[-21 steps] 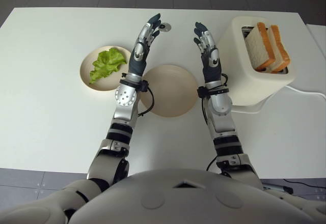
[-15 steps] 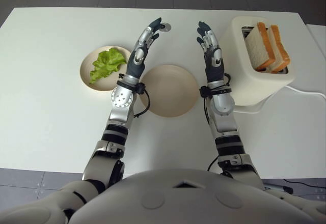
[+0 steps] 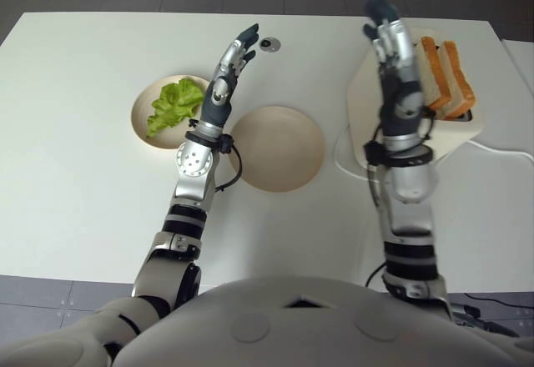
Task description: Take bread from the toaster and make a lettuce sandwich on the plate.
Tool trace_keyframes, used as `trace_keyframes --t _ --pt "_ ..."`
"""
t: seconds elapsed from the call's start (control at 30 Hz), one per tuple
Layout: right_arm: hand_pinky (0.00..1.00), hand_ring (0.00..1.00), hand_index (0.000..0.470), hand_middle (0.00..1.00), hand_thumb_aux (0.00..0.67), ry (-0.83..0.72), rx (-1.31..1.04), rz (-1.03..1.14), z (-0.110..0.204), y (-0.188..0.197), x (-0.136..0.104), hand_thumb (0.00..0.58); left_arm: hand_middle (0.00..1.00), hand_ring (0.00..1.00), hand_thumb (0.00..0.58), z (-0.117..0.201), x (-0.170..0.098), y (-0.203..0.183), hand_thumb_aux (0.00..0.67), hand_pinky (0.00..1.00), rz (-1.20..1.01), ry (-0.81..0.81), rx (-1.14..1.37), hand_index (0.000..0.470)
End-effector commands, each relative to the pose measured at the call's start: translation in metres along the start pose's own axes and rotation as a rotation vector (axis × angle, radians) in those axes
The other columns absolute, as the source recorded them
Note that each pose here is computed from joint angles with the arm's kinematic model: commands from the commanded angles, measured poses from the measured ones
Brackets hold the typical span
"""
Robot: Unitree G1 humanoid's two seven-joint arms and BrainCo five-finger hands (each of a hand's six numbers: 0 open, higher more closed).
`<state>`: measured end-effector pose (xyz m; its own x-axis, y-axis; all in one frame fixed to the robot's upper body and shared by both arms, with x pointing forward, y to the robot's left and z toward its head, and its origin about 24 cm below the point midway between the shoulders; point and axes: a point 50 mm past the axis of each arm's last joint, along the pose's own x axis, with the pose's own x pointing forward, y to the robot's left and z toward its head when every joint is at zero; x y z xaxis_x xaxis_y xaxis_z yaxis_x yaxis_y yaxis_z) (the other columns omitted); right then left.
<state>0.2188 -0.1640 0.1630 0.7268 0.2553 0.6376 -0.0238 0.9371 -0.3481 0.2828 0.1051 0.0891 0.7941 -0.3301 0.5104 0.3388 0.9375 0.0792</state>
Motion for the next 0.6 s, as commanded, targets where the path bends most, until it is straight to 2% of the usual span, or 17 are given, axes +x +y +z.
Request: trace_keyframes --t 0.03,0.13,0.23,0.33,0.43,0.6 --pt "0.00 0.00 0.000 0.00 0.000 0.015 -0.037 0.006 0.009 -0.025 -0.004 0.000 0.00 0.00 0.000 0.000 -0.001 0.002 0.000 0.00 0.021 0.007 -0.006 0.000" --pt "0.00 0.00 0.000 0.00 0.000 0.037 -0.154 -0.044 0.016 -0.055 -0.008 0.000 0.00 0.00 0.000 0.000 -0.001 0.000 0.000 0.00 0.015 0.007 -0.009 0.000" --pt "0.00 0.00 0.000 0.00 0.000 0.167 -0.420 -0.116 0.002 -0.091 -0.012 0.000 0.00 0.00 0.000 0.000 -0.002 0.000 0.000 0.00 0.016 0.010 -0.010 0.000" --pt "0.00 0.00 0.000 0.00 0.000 0.274 -0.589 -0.119 -0.008 -0.111 -0.019 0.000 0.00 0.00 0.000 0.000 -0.003 -0.001 0.000 0.00 0.016 0.010 -0.011 0.000" --pt "0.00 0.00 0.000 0.00 0.000 0.351 -0.661 -0.109 -0.013 -0.123 -0.026 0.000 0.00 0.00 0.000 -0.001 -0.004 -0.001 0.000 0.00 0.017 0.013 -0.013 0.000" --pt "0.00 0.00 0.000 0.00 0.000 0.537 -0.715 -0.032 -0.042 -0.136 -0.045 0.000 0.00 0.00 0.000 0.000 -0.007 0.001 0.000 0.00 0.032 0.016 -0.008 0.000"
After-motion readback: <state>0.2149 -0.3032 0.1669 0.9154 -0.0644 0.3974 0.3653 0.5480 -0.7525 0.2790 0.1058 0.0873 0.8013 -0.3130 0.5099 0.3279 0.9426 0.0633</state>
